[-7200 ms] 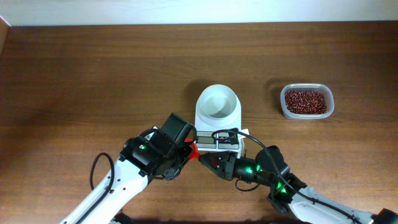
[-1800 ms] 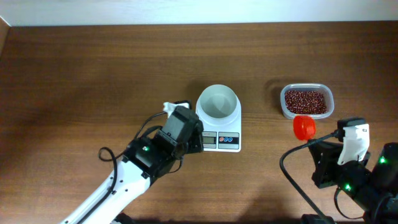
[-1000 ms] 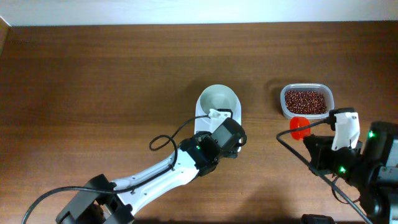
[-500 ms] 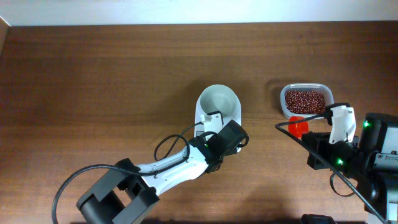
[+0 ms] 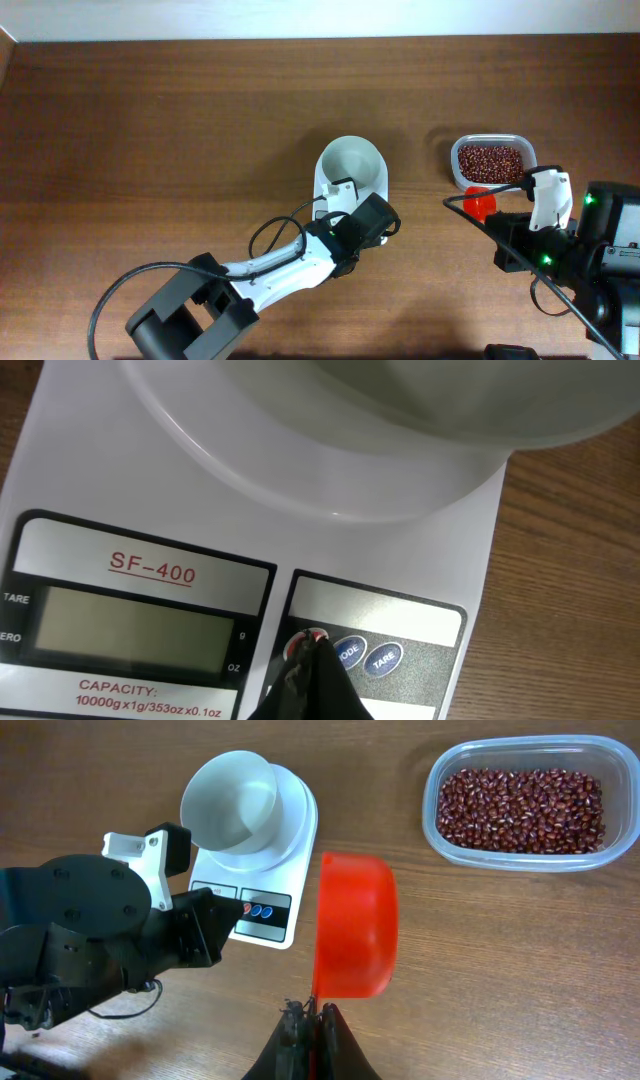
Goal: Scoop and weigh 50g on scale
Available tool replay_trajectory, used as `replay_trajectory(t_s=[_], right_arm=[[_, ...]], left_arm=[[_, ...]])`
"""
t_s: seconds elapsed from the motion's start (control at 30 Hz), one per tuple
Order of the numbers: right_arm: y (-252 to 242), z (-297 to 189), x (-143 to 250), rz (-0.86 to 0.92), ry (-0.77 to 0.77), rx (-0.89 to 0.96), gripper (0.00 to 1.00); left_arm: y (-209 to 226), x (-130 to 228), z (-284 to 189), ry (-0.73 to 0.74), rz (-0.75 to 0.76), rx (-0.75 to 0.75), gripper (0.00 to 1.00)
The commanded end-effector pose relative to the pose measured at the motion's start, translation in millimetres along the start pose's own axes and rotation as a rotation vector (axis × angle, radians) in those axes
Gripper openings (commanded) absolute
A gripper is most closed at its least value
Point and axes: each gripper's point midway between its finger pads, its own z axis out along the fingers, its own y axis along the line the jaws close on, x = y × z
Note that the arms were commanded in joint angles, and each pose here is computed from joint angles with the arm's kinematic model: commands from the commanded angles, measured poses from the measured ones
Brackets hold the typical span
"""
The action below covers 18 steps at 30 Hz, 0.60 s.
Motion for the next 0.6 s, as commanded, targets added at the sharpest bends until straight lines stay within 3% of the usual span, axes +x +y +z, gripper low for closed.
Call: replay_trajectory(t_s=[0.0,0.57], right_arm=[[0.0,0.2,0.3,0.006,0.001,0.002,0.04],[0.0,0.2,0.3,0.006,0.001,0.002,0.04]], left_arm=[[4.1,2.3,6.0,-0.004,-0.007,-0.020,0.00],[4.7,10.0,14.4,0.022,-0.011,-0.021,0.00]])
